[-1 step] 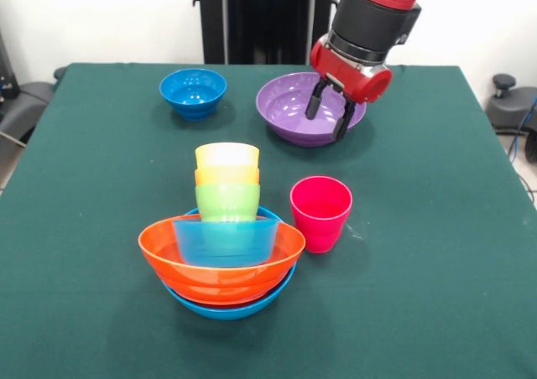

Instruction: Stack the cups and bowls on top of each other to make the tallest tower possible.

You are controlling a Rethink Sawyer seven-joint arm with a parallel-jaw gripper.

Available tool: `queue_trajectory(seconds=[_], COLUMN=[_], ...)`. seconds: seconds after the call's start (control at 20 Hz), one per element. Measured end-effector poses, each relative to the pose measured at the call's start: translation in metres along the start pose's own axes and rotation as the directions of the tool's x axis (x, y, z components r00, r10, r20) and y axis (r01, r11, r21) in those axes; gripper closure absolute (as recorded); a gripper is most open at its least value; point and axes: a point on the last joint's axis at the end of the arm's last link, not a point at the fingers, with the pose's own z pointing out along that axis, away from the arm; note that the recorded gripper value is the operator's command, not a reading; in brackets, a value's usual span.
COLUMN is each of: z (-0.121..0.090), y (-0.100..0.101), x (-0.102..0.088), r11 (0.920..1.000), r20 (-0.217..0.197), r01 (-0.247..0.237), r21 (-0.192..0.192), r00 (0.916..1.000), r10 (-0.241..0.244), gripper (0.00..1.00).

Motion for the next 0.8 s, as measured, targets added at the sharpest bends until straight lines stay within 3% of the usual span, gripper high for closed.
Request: queue_trajectory(seconds=[0.45, 0.8], z=[-0.002, -0.003], y=[0.008, 0.022], x=[-0.006, -0.012], r11=[0.9996, 0.9991], r20=[-0.004, -0.034], r01=[-0.025, -0.043], r21=[-0.010, -0.001], r00=[0.9997, 0.9985], r10=[0.025, 0.043], gripper=[0.00, 0.00])
